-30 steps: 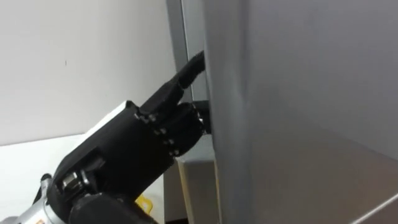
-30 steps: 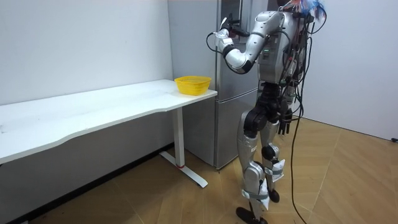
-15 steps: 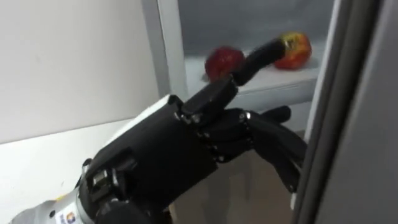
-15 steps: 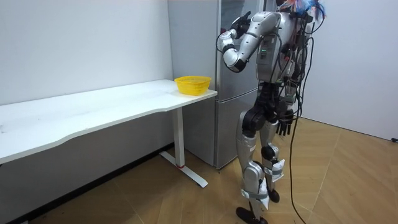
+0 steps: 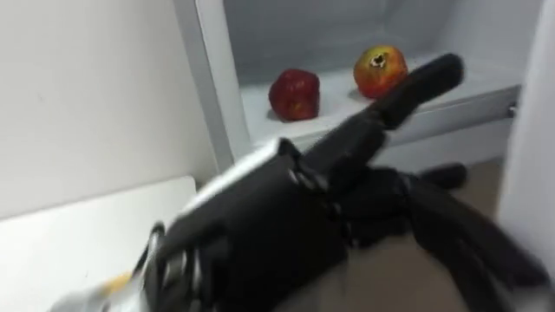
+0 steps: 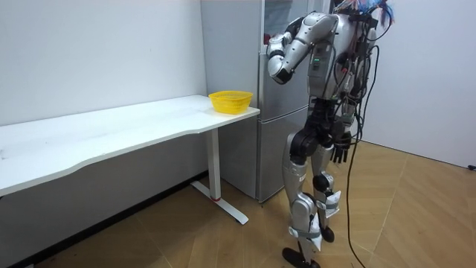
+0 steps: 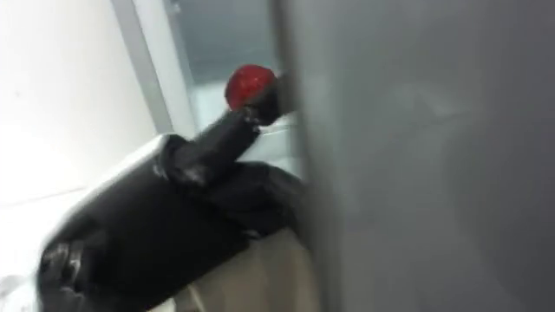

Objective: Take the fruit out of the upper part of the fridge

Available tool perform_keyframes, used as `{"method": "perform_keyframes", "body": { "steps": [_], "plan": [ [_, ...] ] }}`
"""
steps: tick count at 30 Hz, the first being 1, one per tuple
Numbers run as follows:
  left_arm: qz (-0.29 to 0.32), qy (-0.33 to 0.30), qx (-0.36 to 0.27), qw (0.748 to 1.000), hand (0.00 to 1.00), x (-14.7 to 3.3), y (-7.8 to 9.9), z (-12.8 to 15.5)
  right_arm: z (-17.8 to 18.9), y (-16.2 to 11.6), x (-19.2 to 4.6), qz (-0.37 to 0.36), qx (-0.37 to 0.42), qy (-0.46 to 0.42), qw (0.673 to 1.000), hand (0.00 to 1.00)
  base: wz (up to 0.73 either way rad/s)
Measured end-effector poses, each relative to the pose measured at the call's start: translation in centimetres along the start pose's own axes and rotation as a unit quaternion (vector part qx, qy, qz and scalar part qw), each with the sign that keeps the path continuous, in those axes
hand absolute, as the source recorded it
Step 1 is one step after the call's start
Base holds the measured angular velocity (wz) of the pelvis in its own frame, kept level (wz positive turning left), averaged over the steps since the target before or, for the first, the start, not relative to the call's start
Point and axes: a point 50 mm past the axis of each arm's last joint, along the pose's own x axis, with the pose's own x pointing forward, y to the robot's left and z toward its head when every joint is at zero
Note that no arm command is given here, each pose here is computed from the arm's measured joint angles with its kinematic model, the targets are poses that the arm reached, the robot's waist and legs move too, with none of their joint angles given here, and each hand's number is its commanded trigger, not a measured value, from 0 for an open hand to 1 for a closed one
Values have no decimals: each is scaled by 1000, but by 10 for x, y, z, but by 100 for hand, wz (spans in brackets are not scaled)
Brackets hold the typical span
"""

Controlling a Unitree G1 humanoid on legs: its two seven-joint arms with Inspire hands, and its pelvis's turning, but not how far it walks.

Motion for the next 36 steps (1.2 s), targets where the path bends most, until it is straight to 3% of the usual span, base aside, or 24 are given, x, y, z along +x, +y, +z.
{"method": "perform_keyframes", "body": {
  "steps": [5, 22, 36],
  "plan": [
    [-41, -14, -32, 999, 0, 14, -9, -9, 2, 0, 0, 0, -23, 0, 1000, 0, -4],
    [-55, -24, -59, 996, 0, 23, -15, -18, 14, -1, 0, -2, -55, -20, 998, 0, -5],
    [-83, -18, -92, 992, 0, 46, -17, -33, 20, 0, 0, 1, -38, -31, 999, 0, -7]
  ]
}}
